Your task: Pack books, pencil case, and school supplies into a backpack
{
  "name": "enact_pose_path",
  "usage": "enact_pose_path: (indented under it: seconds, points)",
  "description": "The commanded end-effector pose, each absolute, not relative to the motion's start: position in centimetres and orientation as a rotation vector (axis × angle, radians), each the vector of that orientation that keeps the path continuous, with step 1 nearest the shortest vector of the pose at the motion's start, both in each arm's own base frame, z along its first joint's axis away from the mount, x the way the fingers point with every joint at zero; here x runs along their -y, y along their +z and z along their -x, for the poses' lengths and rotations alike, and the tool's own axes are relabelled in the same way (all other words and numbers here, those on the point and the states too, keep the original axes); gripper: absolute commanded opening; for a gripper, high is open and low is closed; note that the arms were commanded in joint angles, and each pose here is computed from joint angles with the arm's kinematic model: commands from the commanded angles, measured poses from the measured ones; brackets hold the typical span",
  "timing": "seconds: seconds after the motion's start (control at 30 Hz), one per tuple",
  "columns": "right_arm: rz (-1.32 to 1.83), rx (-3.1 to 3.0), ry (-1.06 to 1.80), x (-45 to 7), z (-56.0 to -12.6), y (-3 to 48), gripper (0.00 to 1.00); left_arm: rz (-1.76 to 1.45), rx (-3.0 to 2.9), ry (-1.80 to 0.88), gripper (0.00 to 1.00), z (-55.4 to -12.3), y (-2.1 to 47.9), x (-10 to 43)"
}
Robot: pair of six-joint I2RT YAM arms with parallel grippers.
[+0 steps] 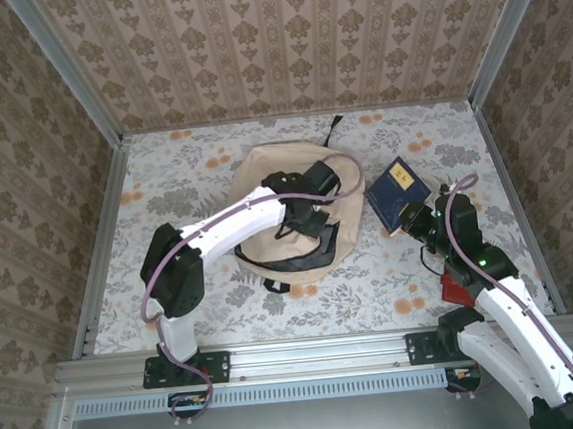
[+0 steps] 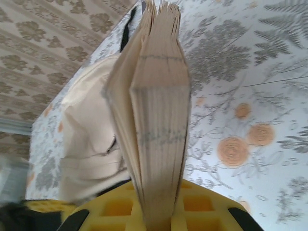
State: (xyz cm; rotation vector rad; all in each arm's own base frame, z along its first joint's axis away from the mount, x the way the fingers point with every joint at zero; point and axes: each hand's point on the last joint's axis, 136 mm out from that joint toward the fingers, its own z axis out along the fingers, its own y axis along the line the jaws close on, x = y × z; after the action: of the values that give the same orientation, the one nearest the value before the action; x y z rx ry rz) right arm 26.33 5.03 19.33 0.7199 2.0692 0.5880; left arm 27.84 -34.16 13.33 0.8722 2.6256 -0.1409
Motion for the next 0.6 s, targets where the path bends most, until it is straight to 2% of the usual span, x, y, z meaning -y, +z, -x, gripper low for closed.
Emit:
enact_pose_path:
  seconds: [0.0, 0.13, 0.3, 0.57]
  points:
    - [-0.712, -2.037, 0.473, -3.0, -25.7, 21.3, 0.11, -0.725, -2.435, -0.426, 0.00, -31.2, 20.3, 37.5]
    - [-0.698, -2.050, 0.466, -2.7, -25.0, 21.7, 0.11, -0.634, -2.358, -0.548, 0.00, -34.1, 22.9, 39.4]
    - [-0.617, -2.057, 0.574, -4.1, -24.3, 23.0, 0.12, -0.577, -2.348, -0.591, 0.00, -36.9, 23.3, 40.3]
    - [-0.350, -2.058, 1.031, -10.8, -22.8, 25.6, 0.11, -0.597, -2.277, -0.712, 0.00, -37.9, 25.7, 42.1]
